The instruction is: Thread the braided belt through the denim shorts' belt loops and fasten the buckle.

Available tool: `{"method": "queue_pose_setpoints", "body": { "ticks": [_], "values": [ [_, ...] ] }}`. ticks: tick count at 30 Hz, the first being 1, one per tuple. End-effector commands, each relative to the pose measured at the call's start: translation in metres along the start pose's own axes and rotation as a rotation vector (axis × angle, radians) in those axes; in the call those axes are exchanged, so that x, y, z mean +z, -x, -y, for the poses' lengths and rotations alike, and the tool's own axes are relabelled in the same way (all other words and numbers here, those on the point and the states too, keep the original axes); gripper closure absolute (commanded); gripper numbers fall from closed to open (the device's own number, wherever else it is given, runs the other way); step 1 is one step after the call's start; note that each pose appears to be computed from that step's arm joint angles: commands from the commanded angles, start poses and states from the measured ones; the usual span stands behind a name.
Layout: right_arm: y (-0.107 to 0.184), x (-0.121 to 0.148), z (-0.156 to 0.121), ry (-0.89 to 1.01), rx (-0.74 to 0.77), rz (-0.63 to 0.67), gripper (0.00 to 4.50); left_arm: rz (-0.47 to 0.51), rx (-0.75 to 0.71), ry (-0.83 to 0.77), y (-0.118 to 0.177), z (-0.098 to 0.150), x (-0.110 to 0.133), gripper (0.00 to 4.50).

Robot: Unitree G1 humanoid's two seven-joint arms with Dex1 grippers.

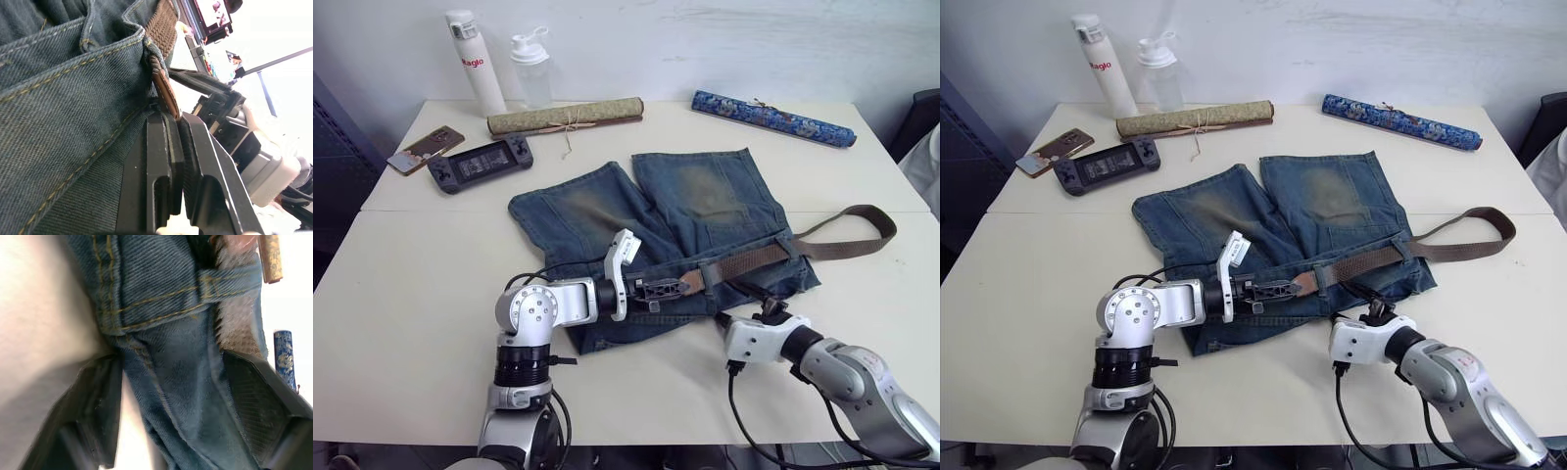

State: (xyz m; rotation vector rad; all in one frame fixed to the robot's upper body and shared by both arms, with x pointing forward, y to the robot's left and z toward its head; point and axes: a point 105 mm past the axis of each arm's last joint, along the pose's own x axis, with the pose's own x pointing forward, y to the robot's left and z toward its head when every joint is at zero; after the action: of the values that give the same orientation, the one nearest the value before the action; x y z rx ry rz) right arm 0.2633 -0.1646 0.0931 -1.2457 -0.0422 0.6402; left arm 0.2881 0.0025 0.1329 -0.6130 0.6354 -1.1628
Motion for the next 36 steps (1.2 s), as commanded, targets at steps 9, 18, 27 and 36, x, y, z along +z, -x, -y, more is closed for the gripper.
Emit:
{"method": "queue_pose_setpoints", "body": {
  "ticks": [9, 18, 27, 36],
  "values": [
    [0.003, -0.034, 0.014, 0.036, -0.099, -0.143, 4.48, 0.015, -0.042, -0.097, 0.011, 0.02, 0.011, 4.5],
    [0.023, -0.071, 0.047, 0.187, -0.138, -0.261, 4.48, 0.007, -0.054, -0.142, 0.029, 0.028, 0.009, 4.5],
    [0.025, -0.099, 0.063, 0.165, -0.159, -0.376, 4.48, 0.023, -0.017, -0.121, 0.04, 0.02, 0.002, 4.5],
    [0.015, -0.084, 0.058, -0.033, -0.176, -0.326, 4.48, 0.03, -0.004, -0.106, 0.042, 0.017, -0.003, 4.5]
  ]
}}
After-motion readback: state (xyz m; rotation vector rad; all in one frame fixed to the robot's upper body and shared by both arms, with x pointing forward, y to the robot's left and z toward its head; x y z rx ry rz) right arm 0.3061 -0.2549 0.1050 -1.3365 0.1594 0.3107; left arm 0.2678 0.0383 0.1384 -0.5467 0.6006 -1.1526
